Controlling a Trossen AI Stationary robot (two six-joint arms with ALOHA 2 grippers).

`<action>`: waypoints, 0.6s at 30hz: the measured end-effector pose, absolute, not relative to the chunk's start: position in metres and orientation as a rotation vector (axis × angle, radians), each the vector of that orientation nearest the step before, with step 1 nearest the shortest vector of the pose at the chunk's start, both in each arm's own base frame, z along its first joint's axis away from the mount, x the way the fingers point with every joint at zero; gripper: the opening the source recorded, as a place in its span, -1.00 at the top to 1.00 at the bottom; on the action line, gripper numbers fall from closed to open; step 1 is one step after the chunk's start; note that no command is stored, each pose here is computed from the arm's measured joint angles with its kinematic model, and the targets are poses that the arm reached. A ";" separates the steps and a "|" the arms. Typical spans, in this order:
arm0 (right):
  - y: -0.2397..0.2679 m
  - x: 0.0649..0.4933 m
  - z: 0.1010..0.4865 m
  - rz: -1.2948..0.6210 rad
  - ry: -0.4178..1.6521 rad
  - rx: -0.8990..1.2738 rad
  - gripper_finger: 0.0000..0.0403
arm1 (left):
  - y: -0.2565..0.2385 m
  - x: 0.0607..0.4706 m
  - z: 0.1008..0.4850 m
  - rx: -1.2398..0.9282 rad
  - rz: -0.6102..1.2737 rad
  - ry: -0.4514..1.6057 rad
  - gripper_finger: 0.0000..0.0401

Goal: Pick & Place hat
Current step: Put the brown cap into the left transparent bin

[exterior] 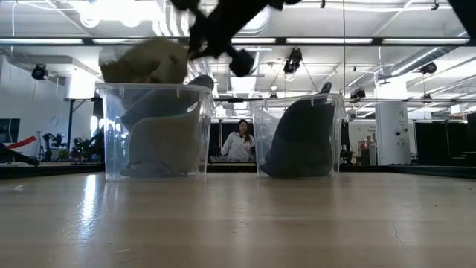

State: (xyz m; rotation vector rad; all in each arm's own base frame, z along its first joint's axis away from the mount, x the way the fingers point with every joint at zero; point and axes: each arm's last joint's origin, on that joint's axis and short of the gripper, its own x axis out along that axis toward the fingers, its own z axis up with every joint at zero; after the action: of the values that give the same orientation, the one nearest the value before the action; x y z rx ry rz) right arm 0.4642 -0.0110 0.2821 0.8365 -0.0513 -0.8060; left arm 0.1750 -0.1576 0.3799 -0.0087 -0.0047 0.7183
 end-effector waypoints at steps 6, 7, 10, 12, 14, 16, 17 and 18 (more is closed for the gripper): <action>-0.015 0.473 0.237 -1.044 0.116 0.807 0.92 | -0.147 0.181 0.371 0.044 0.765 0.017 0.35; -0.015 0.472 0.235 -1.079 0.133 0.790 0.90 | -0.146 0.182 0.369 0.050 0.773 0.020 0.35; -0.016 0.468 0.231 -1.137 0.207 0.719 0.82 | -0.143 0.184 0.360 0.080 0.787 0.033 0.35; -0.017 0.467 0.232 -1.152 0.246 0.661 0.78 | -0.139 0.186 0.354 0.099 0.804 0.041 0.35; -0.017 0.467 0.234 -1.142 0.277 0.622 0.76 | -0.134 0.188 0.346 0.118 0.826 0.051 0.35; -0.016 0.467 0.236 -1.122 0.305 0.588 0.74 | -0.128 0.190 0.336 0.146 0.848 0.067 0.35; -0.015 0.468 0.237 -1.103 0.329 0.573 0.74 | -0.125 0.192 0.331 0.153 0.861 0.073 0.35; -0.015 0.468 0.239 -1.081 0.353 0.558 0.73 | -0.121 0.192 0.326 0.157 0.873 0.078 0.35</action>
State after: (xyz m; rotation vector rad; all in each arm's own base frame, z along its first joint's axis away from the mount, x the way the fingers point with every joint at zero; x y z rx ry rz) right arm 0.4679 -0.0149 0.2385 0.5581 0.3532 -1.0809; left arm 0.1923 -0.1208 0.3256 0.1572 0.0776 0.8734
